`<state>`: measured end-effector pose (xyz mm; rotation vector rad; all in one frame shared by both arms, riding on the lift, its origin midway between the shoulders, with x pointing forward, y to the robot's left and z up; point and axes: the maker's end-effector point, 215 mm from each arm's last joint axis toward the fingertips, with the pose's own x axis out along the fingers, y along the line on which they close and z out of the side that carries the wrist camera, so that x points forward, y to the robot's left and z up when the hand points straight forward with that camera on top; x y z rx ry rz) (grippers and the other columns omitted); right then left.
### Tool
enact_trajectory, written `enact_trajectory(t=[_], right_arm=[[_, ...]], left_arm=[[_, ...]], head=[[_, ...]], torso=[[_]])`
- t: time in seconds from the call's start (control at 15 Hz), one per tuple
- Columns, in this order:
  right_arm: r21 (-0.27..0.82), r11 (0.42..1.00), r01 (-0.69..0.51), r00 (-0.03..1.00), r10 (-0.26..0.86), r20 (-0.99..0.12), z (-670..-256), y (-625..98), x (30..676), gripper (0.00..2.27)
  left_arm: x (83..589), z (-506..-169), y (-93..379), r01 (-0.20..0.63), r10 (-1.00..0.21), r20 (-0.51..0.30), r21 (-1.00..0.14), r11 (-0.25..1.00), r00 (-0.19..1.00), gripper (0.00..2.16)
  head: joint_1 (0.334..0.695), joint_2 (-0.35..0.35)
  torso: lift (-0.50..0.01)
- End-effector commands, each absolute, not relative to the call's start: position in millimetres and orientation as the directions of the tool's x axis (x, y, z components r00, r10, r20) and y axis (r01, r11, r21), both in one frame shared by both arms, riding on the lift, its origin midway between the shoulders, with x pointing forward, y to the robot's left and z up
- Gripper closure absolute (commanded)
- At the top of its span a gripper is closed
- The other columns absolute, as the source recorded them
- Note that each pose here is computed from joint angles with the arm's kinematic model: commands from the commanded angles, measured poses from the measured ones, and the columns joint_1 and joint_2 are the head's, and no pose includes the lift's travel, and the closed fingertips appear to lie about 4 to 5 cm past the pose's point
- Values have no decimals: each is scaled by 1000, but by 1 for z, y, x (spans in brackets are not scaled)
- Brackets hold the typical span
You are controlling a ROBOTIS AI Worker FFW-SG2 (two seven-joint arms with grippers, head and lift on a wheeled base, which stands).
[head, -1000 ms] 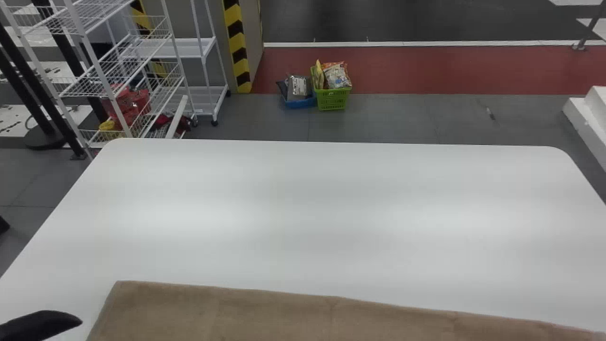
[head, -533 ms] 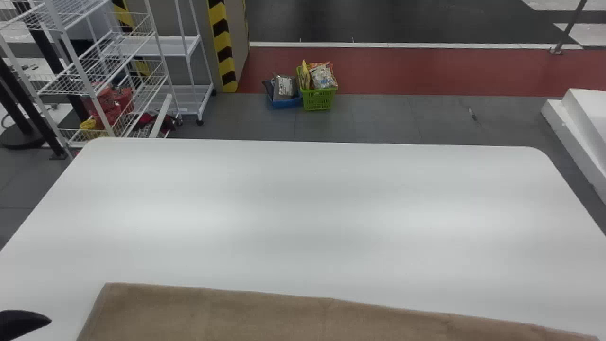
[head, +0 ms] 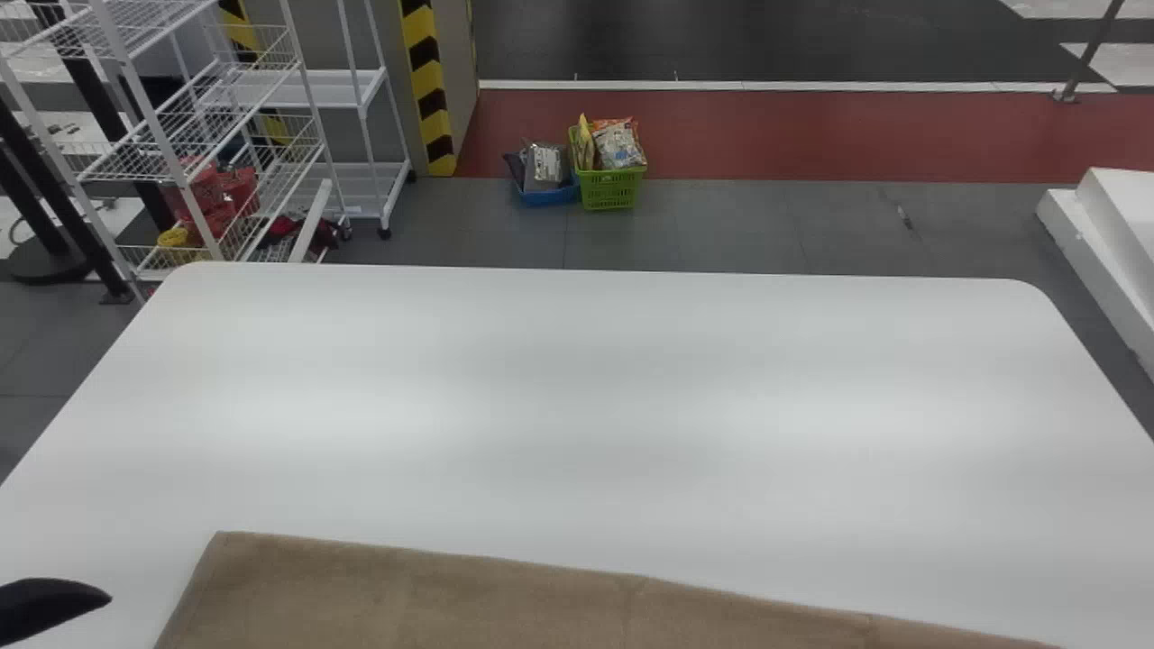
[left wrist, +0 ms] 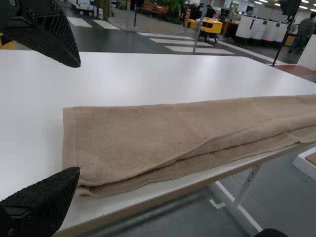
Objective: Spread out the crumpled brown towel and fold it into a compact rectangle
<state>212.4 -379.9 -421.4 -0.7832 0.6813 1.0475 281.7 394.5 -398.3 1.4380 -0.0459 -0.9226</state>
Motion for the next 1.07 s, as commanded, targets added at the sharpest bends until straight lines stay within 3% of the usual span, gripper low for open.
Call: enact_trajectory(t=[0.0,0.27,0.47,0.53,0.67,0.73,0.87,0.93,1.0], right_arm=[[-227,273,-935,337,481,-809,-425,-378,210,1025],[-197,249,-948,293,451,-843,-445,-381,200,1001],[-210,226,-951,292,436,-852,-442,-386,199,124],[-228,231,-946,312,451,-836,-435,-385,203,87],[-254,312,-916,387,508,-770,-409,-387,218,90],[-238,410,-880,441,525,-728,-397,-397,232,93],[-90,659,-747,531,509,-677,-392,-433,257,93],[7,755,-655,561,493,-665,-397,-449,268,93],[76,800,-595,576,490,-654,-400,-456,274,93]], left_arm=[[281,-400,395,512,-562,-488,849,-129,668,73],[281,-401,396,513,-564,-482,851,-117,671,73],[281,-402,396,516,-564,-485,848,-119,668,76],[281,-403,396,517,-564,-487,848,-120,667,76],[281,-404,394,518,-567,-489,846,-124,663,80],[281,-406,393,522,-568,-493,843,-125,660,80],[282,-405,393,521,-569,-492,844,-125,660,83],[282,-405,392,521,-570,-492,844,-127,659,83],[282,-406,390,522,-573,-491,844,-125,657,83]], head=[[695,37],[695,43],[695,39],[695,36],[695,27],[695,26],[695,8],[695,-16],[695,-50]], torso=[[-127],[-127],[-127],[-127],[-127],[-127],[-127],[-127],[-127]])
